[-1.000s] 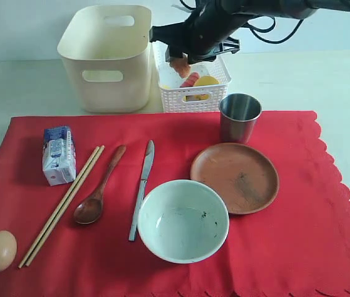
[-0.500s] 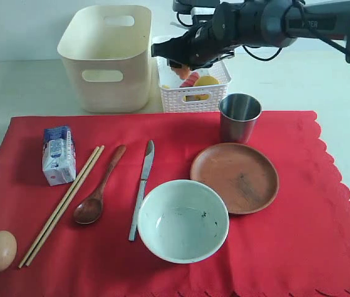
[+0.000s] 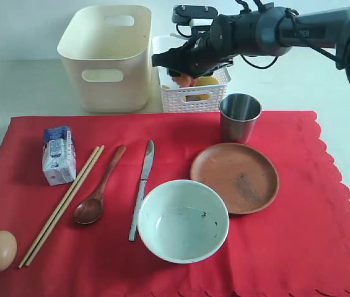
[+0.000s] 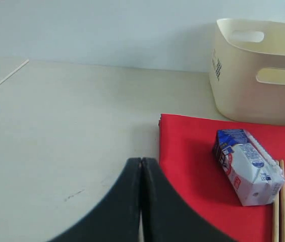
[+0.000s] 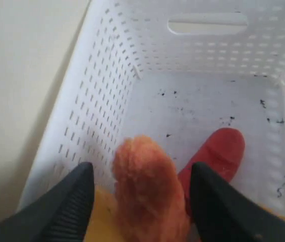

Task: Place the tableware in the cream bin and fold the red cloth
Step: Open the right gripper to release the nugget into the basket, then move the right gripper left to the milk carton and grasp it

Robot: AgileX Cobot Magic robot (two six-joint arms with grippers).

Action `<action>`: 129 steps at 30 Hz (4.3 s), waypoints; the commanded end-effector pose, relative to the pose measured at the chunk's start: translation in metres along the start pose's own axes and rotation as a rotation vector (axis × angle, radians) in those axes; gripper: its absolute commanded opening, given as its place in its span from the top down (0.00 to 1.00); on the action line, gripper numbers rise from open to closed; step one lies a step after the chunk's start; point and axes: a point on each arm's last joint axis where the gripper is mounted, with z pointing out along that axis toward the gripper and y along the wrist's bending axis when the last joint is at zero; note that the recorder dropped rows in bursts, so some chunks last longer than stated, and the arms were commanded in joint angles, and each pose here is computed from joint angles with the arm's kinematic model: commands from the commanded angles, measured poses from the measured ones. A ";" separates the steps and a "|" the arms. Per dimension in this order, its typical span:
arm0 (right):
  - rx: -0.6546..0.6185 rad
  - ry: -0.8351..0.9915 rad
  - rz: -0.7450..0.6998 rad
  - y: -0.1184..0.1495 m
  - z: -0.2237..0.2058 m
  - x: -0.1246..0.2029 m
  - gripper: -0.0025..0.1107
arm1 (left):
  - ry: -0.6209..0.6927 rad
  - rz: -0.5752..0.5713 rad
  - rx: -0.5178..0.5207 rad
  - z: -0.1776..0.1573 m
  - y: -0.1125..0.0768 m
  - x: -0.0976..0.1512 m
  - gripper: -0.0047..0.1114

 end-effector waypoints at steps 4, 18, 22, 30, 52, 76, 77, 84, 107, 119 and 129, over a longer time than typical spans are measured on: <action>-0.014 -0.097 -0.020 0.006 -0.033 -0.032 0.42 | -0.005 -0.001 0.000 0.000 0.000 0.000 0.96; 0.004 0.190 -0.029 0.019 -0.120 -0.047 0.42 | -0.005 0.000 0.000 0.000 0.000 0.000 0.96; 0.013 0.271 -0.035 0.020 -0.135 -0.044 0.42 | -0.005 -0.003 0.000 0.000 0.000 0.000 0.96; -0.002 0.394 -0.087 0.023 -0.151 -0.037 0.42 | -0.005 -0.001 0.000 0.000 0.000 0.000 0.96; -0.276 0.418 -0.161 0.049 -0.193 -0.043 0.42 | -0.005 -0.004 0.000 0.000 0.000 0.000 0.96; -0.422 0.353 -0.305 0.182 -0.208 0.004 0.45 | -0.005 0.000 0.000 0.000 0.000 0.000 0.96; -0.432 0.340 -0.312 0.188 -0.209 0.005 0.45 | -0.005 0.000 0.000 0.000 0.000 0.000 0.96; -0.491 0.312 -0.311 0.209 -0.215 0.013 0.45 | -0.005 -0.001 0.000 0.000 0.000 0.000 0.96; -0.433 0.495 -0.330 0.229 -0.171 0.063 0.45 | -0.005 -0.001 0.000 0.000 0.000 0.000 0.96; -0.351 0.531 -0.415 0.237 -0.159 0.086 0.41 | -0.005 0.000 0.000 0.000 0.000 0.000 0.96; -0.332 0.503 -0.424 0.236 -0.156 0.084 0.32 | -0.005 -0.003 0.000 0.000 0.000 0.000 0.96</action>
